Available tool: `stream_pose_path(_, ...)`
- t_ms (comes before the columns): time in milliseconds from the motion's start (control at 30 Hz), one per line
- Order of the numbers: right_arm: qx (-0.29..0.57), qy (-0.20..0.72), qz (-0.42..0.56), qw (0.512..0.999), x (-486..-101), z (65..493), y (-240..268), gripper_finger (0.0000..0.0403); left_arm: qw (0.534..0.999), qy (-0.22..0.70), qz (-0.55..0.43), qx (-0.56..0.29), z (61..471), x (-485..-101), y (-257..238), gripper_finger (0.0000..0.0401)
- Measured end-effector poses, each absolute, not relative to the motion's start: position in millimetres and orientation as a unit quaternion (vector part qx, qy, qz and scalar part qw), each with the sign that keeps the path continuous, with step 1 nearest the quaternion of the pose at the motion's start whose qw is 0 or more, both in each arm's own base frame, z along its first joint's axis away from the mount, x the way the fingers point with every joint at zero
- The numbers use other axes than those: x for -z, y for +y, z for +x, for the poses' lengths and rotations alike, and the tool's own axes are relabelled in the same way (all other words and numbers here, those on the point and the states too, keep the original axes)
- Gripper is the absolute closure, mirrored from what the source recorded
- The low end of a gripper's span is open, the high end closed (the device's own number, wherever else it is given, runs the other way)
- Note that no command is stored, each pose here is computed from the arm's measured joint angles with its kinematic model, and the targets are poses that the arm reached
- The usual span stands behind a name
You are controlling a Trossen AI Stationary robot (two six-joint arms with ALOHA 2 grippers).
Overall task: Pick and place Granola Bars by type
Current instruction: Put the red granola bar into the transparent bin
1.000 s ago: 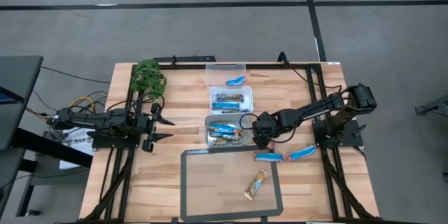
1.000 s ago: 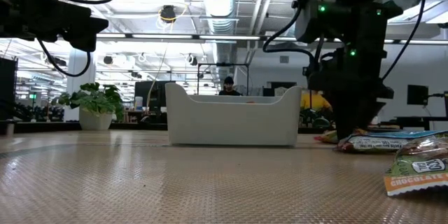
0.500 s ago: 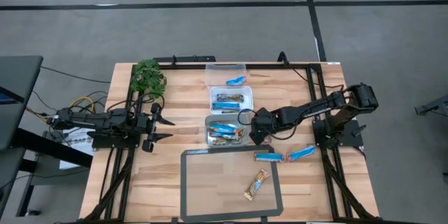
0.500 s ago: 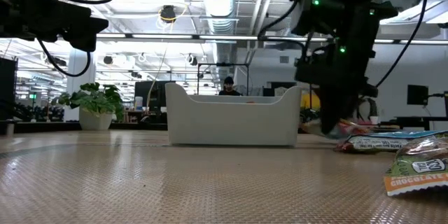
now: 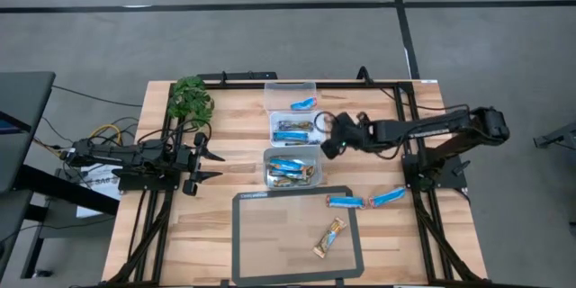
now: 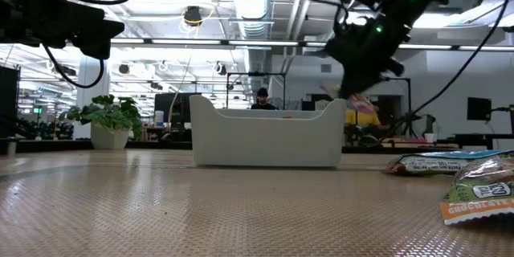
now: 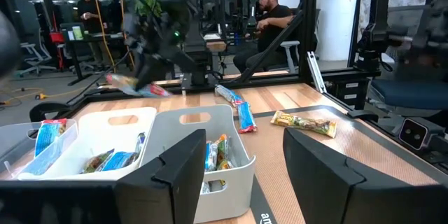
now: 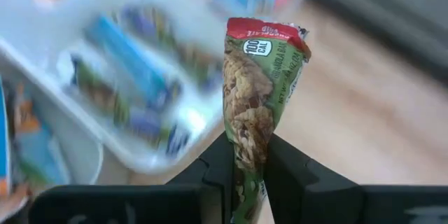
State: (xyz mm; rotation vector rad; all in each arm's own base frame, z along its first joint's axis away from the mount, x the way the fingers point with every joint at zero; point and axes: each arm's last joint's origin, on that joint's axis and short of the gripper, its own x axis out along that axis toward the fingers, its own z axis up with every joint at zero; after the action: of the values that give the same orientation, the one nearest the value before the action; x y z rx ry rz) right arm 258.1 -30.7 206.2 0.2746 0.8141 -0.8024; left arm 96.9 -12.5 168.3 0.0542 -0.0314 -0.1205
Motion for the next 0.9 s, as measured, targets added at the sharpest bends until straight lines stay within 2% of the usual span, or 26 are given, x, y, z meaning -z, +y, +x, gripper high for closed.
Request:
stream_pose_path(267,0.331,0.334,-0.049,0.881,-237,283,-59,0.0348,0.998,-0.016,0.027,0.060,97,-168,-13,0.0215)
stream_pose_path(433,0.316,0.367,-0.149,0.862,-248,311,-84,0.0348,0.998,-0.016,0.027,0.060,97,-168,-13,0.0215)
stream_pose_path(700,0.269,0.436,-0.291,0.808,-246,366,-123,0.0348,0.998,-0.016,0.027,0.060,97,-168,-13,0.0215)
stream_pose_path(900,0.269,0.468,-0.349,0.766,-239,398,-149,0.0348,0.998,-0.016,0.027,0.060,97,-168,-13,0.0215)
